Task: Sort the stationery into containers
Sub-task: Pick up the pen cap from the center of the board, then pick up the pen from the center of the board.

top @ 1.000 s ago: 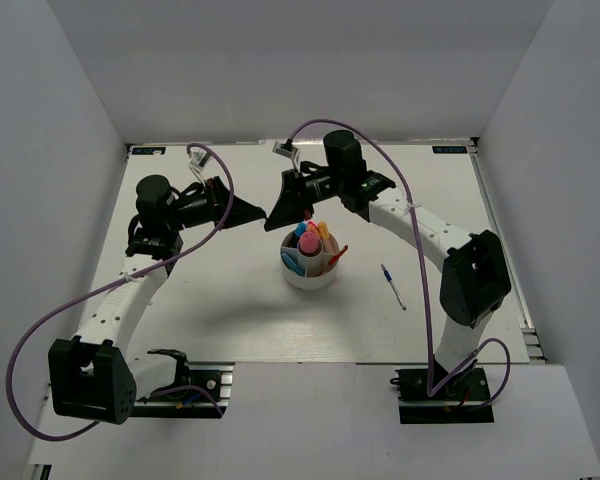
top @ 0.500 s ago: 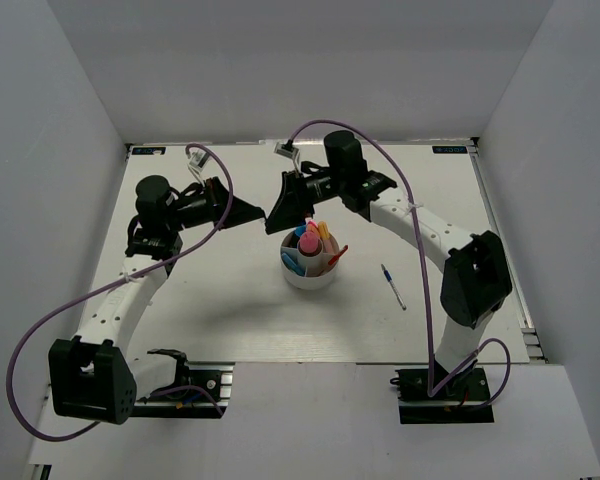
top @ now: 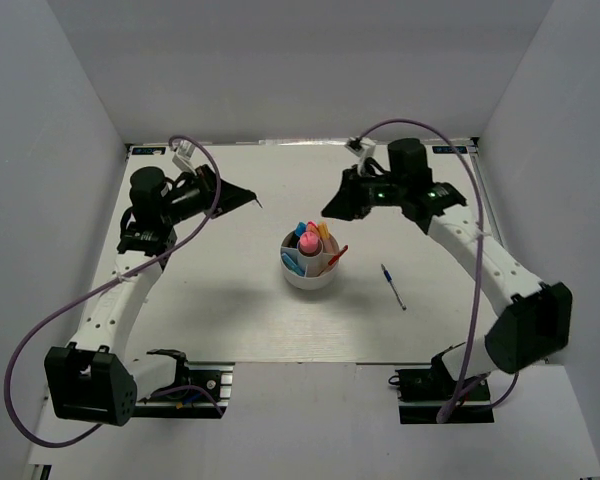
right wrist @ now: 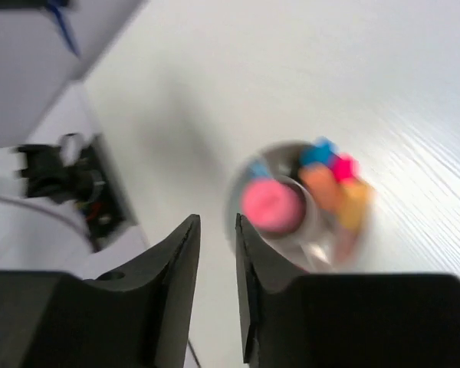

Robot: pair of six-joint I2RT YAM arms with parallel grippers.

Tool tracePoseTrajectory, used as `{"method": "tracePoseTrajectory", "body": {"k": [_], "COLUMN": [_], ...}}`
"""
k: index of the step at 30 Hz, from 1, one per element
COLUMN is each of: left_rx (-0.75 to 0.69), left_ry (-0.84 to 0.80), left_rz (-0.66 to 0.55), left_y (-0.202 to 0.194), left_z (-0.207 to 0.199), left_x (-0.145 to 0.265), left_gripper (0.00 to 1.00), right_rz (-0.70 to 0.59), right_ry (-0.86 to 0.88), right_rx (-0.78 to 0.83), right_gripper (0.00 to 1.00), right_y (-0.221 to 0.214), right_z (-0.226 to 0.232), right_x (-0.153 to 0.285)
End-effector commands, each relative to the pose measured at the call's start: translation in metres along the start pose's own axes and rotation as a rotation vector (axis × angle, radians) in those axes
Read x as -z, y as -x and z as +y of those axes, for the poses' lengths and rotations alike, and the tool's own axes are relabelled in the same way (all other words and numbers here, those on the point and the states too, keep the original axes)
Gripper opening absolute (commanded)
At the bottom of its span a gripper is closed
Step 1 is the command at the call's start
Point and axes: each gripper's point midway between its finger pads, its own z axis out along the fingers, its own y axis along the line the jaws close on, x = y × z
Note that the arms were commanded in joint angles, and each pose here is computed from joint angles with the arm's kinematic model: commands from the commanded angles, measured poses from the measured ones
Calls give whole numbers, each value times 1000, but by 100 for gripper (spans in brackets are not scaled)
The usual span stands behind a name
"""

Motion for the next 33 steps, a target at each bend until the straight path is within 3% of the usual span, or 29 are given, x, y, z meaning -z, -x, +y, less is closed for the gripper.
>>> {"method": "tracePoseTrajectory", "body": {"k": [1,4,10,14,19,23,28,33], "left_rx": [-55,-72,-103,-112,-124,-118,-104,-92], "left_ry": [114,174,283,384,410,407,398,379], "left_rz": [-118,-159,-174,-189,-176,-158,-145,-131], "left_y": [27,37,45,44,40,35,33,29], "left_z": [3,9,29,45,52,55,59,61], "left_x": [10,12,14,23,26,24,20,16], "left_gripper": [0,0,0,0,0,0,0,0], "right_rz": [-9,33,390,550,602,640,623,561], "right_ry": [-380,-557,-795,-797,-806,-791,-785,-771], "right_rx": [78,91,66,-16,-105,-166,-192,-179], "right_gripper": [30,19,23,24,25,35,42,42], "right_y": [-17,-39,-144,-189,-205,-221,-233,-234], "right_z": [-50,-74,-142,-161,-176,-179,-178,-176], "right_x": [48,78,112,110,103,99,100,101]}}
